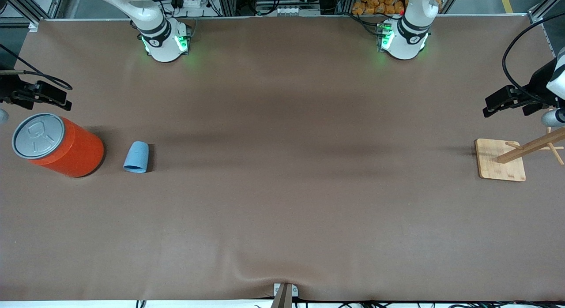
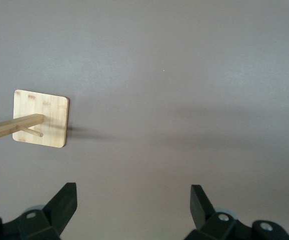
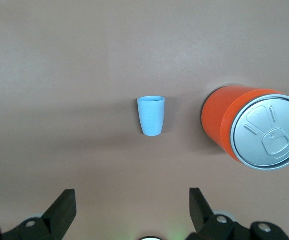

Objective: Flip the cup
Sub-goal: 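Move the right gripper down toward the light blue cup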

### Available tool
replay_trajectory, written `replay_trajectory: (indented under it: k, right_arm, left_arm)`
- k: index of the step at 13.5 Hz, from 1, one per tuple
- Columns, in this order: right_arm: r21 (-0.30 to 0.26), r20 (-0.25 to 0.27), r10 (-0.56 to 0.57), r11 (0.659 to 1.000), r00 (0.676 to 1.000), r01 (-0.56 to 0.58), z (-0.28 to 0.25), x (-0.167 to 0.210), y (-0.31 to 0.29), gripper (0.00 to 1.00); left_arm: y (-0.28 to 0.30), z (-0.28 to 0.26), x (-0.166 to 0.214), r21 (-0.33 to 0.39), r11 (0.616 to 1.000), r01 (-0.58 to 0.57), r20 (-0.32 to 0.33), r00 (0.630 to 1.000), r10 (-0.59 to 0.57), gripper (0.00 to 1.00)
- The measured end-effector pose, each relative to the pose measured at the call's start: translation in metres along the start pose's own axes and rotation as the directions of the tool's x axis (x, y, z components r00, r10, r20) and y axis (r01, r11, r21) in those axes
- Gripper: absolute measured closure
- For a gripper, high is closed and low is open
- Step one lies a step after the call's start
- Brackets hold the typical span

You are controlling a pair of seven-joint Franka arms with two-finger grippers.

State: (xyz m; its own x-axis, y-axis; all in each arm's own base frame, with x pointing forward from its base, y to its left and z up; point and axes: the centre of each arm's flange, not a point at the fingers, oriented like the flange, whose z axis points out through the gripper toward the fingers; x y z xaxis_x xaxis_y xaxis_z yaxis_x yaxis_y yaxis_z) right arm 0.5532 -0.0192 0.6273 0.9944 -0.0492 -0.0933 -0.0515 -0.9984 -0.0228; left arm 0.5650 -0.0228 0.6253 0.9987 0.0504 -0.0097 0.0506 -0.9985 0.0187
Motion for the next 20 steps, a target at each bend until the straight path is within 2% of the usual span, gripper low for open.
replay_trajectory:
  k: [5,9,12,16,20]
  right_arm:
    - [0.0,0.002,-0.001,1.0,1.0,0.001,0.0,0.0,0.001,0.0]
    - [-0.001,0.033,0.001,1.0,0.999,-0.001,0.02,0.005,0.001,0.0]
    - [-0.002,0.06,0.009,1.0,0.998,-0.009,0.059,0.015,0.005,0.0]
    - [-0.003,0.101,0.048,0.999,0.994,-0.048,0.143,0.026,0.027,0.0]
    - [-0.006,0.109,0.063,0.998,0.992,-0.063,0.218,0.034,0.037,0.0]
  left_arm:
    - [0.0,0.0,0.0,0.0,1.0,0.0,0.0,1.0,0.0,0.0]
    - [0.001,0.0,0.0,0.0,1.0,-0.002,0.0,1.0,0.002,0.0]
    - [0.003,0.0,0.0,0.0,1.0,-0.005,0.001,1.0,0.005,0.0]
    - [0.002,0.001,-0.001,0.0,1.0,-0.004,0.003,1.0,0.004,0.0]
    - [0.002,0.001,-0.001,0.0,1.0,-0.004,0.004,1.0,0.004,0.0]
